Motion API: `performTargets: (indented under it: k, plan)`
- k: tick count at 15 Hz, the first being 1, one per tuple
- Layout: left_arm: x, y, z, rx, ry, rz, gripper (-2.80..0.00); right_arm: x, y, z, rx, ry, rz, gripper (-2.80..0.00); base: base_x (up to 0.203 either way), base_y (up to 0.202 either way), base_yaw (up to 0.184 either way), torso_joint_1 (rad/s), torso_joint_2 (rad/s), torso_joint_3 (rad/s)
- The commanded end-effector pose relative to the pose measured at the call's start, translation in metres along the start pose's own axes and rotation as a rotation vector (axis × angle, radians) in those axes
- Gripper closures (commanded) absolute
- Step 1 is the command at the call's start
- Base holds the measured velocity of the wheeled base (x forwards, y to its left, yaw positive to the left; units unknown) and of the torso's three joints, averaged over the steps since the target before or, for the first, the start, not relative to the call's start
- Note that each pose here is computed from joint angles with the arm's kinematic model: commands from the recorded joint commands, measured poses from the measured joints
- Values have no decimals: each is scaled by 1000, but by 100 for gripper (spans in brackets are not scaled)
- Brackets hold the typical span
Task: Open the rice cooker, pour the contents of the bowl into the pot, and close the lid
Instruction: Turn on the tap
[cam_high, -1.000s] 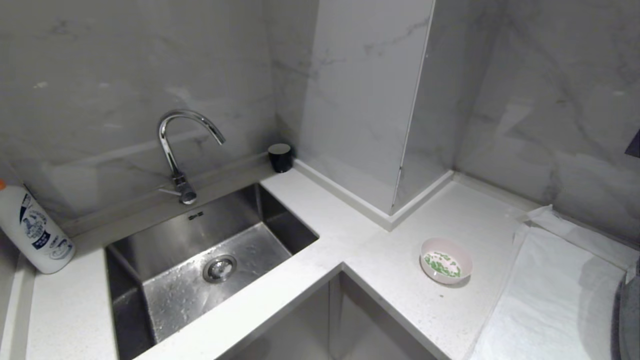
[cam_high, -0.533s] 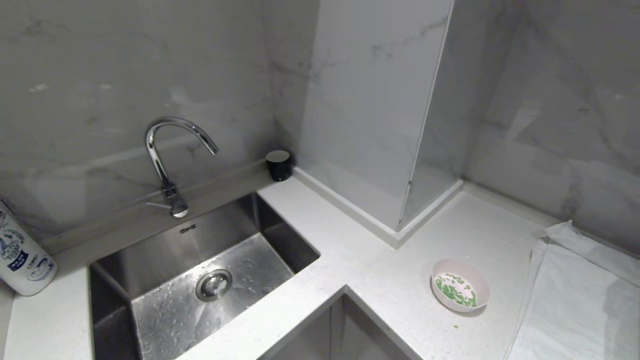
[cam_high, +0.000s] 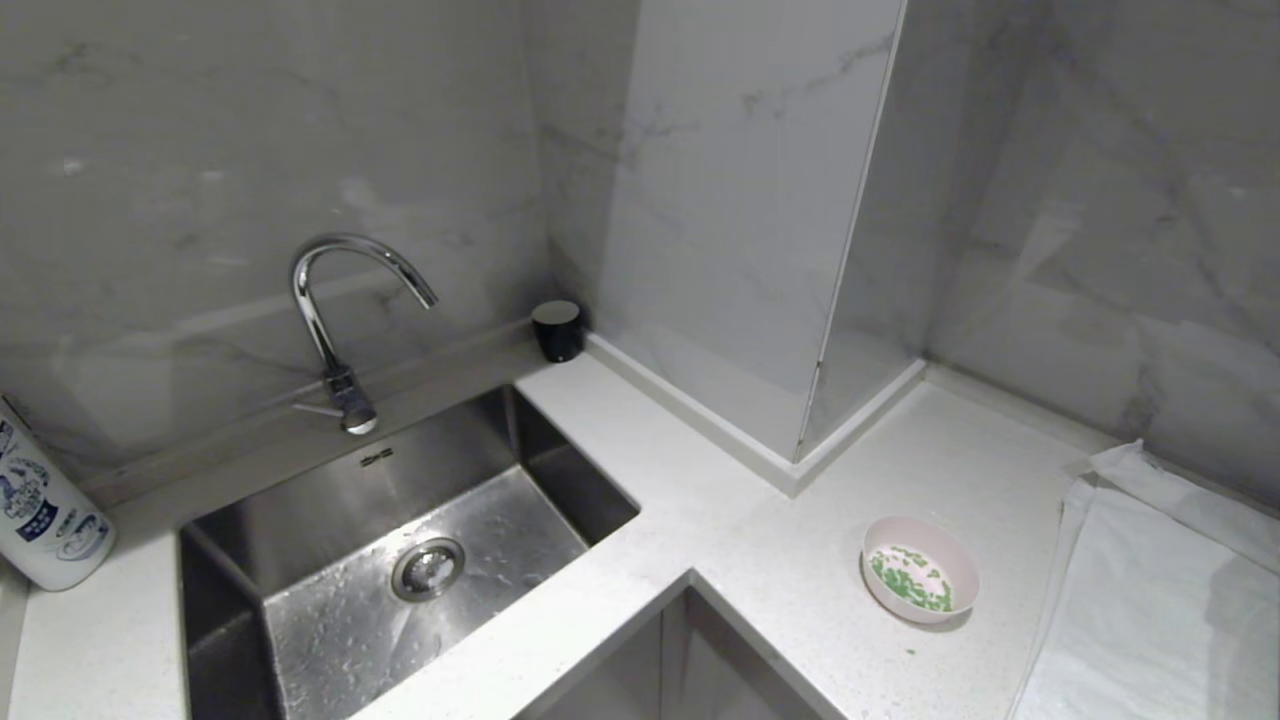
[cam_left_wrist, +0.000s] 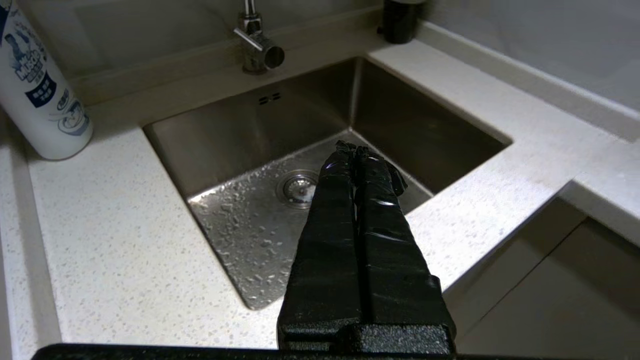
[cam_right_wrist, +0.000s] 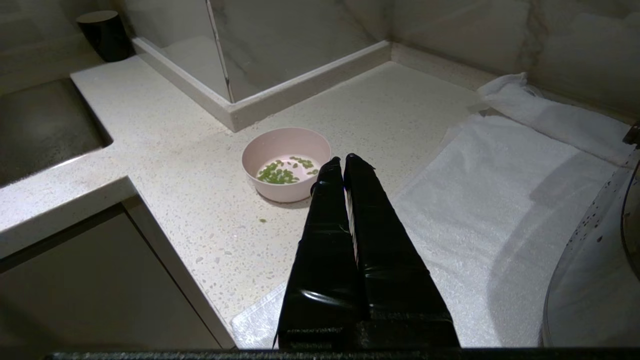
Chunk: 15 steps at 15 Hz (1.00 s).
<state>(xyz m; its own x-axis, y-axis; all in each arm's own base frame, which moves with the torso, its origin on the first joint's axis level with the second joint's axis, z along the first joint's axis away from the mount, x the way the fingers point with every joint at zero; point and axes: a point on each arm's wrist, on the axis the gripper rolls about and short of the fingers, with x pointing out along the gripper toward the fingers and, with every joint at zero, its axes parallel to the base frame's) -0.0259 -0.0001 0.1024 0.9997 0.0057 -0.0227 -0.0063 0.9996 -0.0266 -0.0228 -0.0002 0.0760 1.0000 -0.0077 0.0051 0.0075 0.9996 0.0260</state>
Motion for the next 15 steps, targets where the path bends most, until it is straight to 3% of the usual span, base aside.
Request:
performTargets:
  k: [1, 3, 7, 10, 15]
  plan:
    - [21, -1, 31, -31, 126, 4, 0, 0, 0, -1, 0, 2, 1, 0, 0, 0, 0, 0, 0, 0]
    - [53, -2, 57, -88, 207, 10, 0, 0, 0, -1, 0, 2, 1, 0, 0, 0, 0, 0, 0, 0]
    - [152, -2, 81, -300, 415, 86, 0, 0, 0, -1, 0, 2, 1, 0, 0, 0, 0, 0, 0, 0]
    - [232, -1, 77, -406, 512, 215, 0, 0, 0, 0, 0, 1, 1, 0, 0, 0, 0, 0, 0, 0]
    - [315, 1, 55, -487, 560, 343, 0, 0, 0, -1, 0, 3, 1, 0, 0, 0, 0, 0, 0, 0]
